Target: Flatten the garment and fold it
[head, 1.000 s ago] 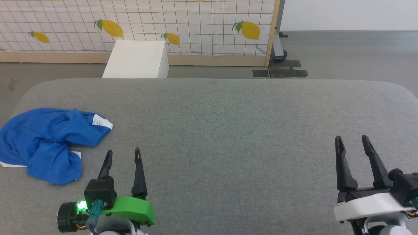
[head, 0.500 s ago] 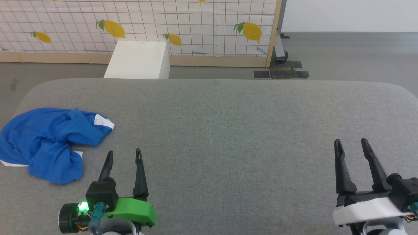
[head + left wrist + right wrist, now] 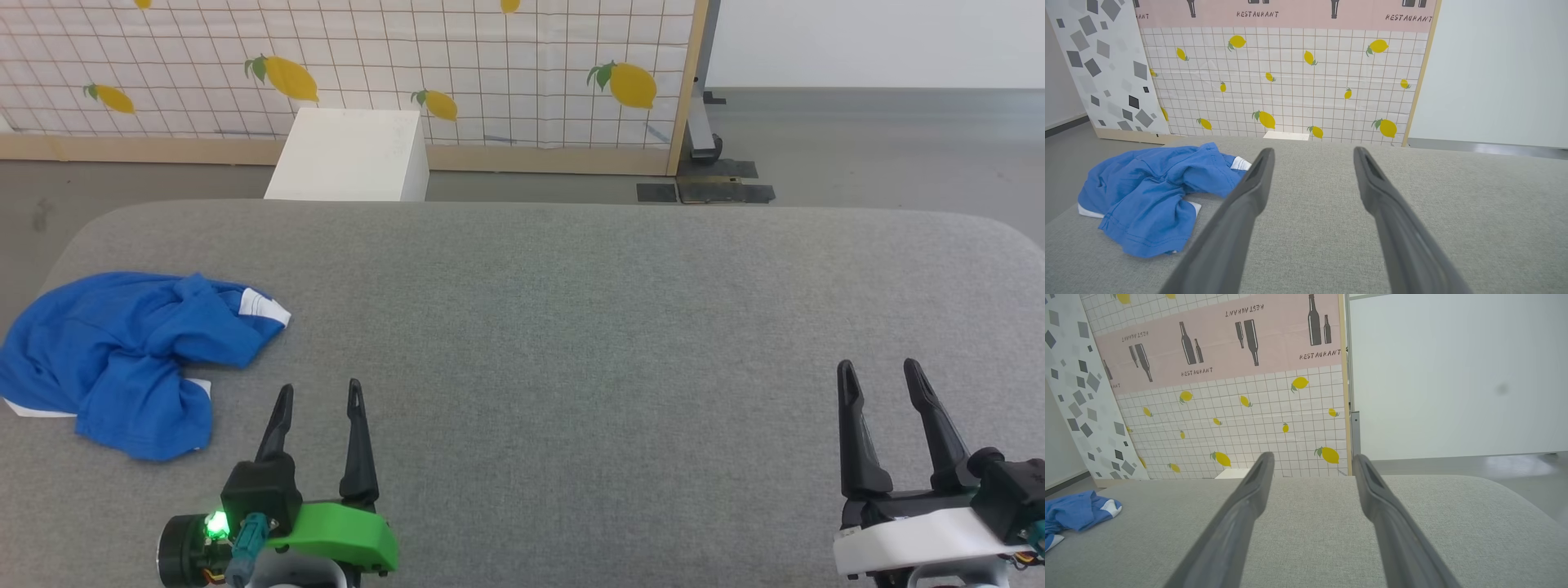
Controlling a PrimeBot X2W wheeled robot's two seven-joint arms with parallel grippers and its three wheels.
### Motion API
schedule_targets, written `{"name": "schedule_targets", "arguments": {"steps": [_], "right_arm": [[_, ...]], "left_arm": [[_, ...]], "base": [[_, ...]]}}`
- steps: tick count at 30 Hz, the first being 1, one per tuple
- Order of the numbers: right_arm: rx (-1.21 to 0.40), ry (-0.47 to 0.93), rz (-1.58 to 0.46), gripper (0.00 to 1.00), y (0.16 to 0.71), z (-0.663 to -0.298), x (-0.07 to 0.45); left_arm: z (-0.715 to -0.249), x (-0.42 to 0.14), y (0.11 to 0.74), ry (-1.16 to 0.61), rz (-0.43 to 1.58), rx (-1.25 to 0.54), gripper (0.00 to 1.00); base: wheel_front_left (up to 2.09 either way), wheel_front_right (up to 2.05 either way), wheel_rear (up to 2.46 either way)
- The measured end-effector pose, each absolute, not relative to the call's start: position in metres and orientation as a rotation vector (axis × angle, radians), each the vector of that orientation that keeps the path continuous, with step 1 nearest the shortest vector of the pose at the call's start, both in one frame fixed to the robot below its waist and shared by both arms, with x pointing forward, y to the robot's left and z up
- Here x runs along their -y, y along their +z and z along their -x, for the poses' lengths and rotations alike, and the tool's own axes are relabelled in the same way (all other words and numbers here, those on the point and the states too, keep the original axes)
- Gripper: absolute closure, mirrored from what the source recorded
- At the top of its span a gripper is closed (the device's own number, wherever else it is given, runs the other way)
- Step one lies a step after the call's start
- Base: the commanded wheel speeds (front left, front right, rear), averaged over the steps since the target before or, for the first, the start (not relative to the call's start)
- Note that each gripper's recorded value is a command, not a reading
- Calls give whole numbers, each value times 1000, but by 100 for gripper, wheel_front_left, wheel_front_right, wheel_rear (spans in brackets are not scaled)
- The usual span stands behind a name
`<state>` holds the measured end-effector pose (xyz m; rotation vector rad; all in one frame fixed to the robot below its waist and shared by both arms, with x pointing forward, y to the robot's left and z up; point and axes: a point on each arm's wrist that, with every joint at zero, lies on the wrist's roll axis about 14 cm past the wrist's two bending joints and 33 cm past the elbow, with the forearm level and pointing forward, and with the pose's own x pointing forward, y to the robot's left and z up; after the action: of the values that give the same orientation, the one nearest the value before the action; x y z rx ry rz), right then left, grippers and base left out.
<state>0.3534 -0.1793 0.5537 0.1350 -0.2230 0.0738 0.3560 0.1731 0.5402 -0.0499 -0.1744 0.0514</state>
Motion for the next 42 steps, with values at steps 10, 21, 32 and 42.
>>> {"name": "schedule_targets", "arguments": {"steps": [10,21,32,42], "right_arm": [[230,74,-143,0,553,-353,179],[220,79,-142,0,550,-353,177],[211,85,-136,0,547,-354,175],[206,93,-134,0,546,-355,172]], "left_arm": [[-355,-172,536,48,48,170,0],[-355,-173,537,56,40,173,0],[-355,-174,537,59,37,172,0],[-354,-176,536,66,36,171,0]], "base": [[0,0,0],[0,0,0],[0,0,0],[0,0,0]]}}
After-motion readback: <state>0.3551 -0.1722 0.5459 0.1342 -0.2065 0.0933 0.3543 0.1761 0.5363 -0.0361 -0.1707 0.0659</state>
